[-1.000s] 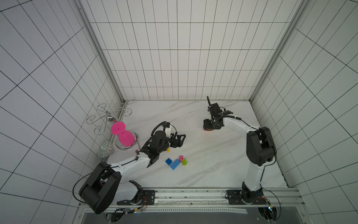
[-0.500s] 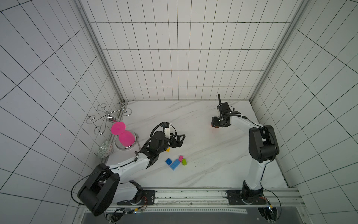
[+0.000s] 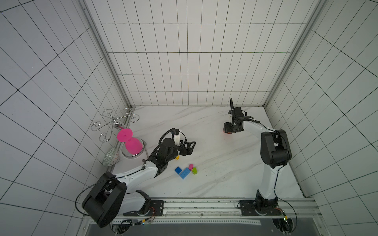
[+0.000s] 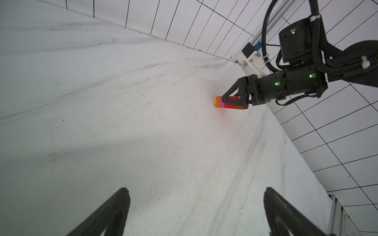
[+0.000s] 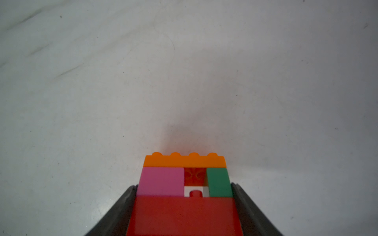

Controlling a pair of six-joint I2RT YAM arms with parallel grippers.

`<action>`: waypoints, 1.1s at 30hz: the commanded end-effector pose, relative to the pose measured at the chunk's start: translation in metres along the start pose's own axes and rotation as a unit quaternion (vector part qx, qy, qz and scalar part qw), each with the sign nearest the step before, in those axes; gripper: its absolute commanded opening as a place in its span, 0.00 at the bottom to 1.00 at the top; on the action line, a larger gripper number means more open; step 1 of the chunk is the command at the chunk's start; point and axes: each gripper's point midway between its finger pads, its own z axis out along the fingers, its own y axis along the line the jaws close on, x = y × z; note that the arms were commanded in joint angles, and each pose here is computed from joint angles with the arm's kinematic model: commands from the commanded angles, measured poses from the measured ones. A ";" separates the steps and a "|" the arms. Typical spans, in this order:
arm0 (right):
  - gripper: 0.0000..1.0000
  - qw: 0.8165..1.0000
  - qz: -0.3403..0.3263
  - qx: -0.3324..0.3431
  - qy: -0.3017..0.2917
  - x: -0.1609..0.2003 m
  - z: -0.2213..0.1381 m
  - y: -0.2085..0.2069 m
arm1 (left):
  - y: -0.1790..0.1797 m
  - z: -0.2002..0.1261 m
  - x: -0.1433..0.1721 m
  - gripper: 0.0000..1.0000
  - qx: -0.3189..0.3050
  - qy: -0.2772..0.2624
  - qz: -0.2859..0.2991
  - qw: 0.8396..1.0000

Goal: Assemble the letter p with lego
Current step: Place the lego brick at the center of the board.

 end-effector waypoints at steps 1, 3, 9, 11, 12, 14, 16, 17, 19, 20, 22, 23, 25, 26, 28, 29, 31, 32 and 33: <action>0.47 1.000 0.003 -0.017 0.015 -0.001 0.003 0.002 | 0.000 0.002 -0.002 0.97 0.004 -0.007 0.001 1.000; 0.47 0.999 0.011 -0.029 0.020 0.001 0.006 0.007 | 0.000 0.002 -0.002 0.97 0.006 -0.007 0.001 1.000; 0.47 0.999 0.028 -0.022 0.038 0.014 0.011 0.005 | -0.002 0.002 -0.002 0.97 0.008 -0.007 0.001 1.000; 0.48 0.999 0.029 -0.014 0.042 0.017 0.010 0.003 | -0.002 0.002 -0.002 0.97 0.008 -0.007 0.001 1.000; 0.49 0.999 0.030 -0.010 0.044 0.018 0.010 0.001 | -0.001 0.002 -0.002 0.97 0.007 -0.006 0.001 1.000; 0.54 0.998 0.029 -0.007 0.049 0.021 0.010 0.001 | -0.001 0.003 -0.002 0.97 0.007 -0.006 0.001 1.000; 0.56 0.998 0.028 -0.003 0.053 0.024 0.009 0.000 | -0.001 0.003 -0.002 0.97 0.006 -0.006 0.002 1.000; 0.56 0.998 0.027 0.003 0.055 0.026 0.008 -0.002 | -0.001 0.003 -0.002 0.97 0.006 -0.006 0.002 1.000; 0.57 0.998 0.024 0.018 0.058 0.029 0.006 -0.005 | 0.000 0.003 -0.001 0.97 0.004 -0.006 0.003 1.000; 0.57 0.998 0.022 0.024 0.061 0.031 0.004 -0.005 | 0.000 0.004 -0.001 0.97 0.005 -0.006 0.003 1.000; 0.57 0.997 0.019 0.032 0.064 0.035 0.003 -0.005 | 0.000 0.004 -0.001 0.97 0.005 -0.005 0.004 1.000; 0.57 0.997 0.018 0.037 0.065 0.038 0.002 -0.004 | 0.000 0.004 -0.001 0.97 0.004 -0.006 0.004 1.000; 0.60 0.997 0.009 0.045 0.066 0.042 0.000 -0.001 | 0.000 0.005 0.000 0.97 0.004 -0.005 0.005 1.000; 0.62 0.996 0.005 0.051 0.066 0.044 -0.001 0.001 | -0.001 0.005 0.000 0.97 0.004 -0.005 0.005 1.000; 0.66 0.996 -0.001 0.058 0.067 0.047 -0.002 0.003 | -0.002 0.006 0.001 0.97 0.006 -0.003 0.006 1.000; 0.68 0.996 -0.002 0.057 0.070 0.050 -0.001 0.005 | -0.002 0.006 0.002 0.97 0.006 -0.002 0.006 1.000; 0.72 0.996 0.003 0.055 0.073 0.052 0.000 0.006 | -0.004 0.007 0.002 0.97 0.007 -0.002 0.007 1.000; 0.73 0.996 0.004 0.052 0.074 0.054 0.000 0.008 | -0.004 0.007 0.002 0.97 0.008 -0.001 0.008 1.000; 0.75 0.996 0.007 0.051 0.074 0.055 0.000 0.008 | -0.005 0.007 0.002 0.97 0.008 -0.001 0.010 1.000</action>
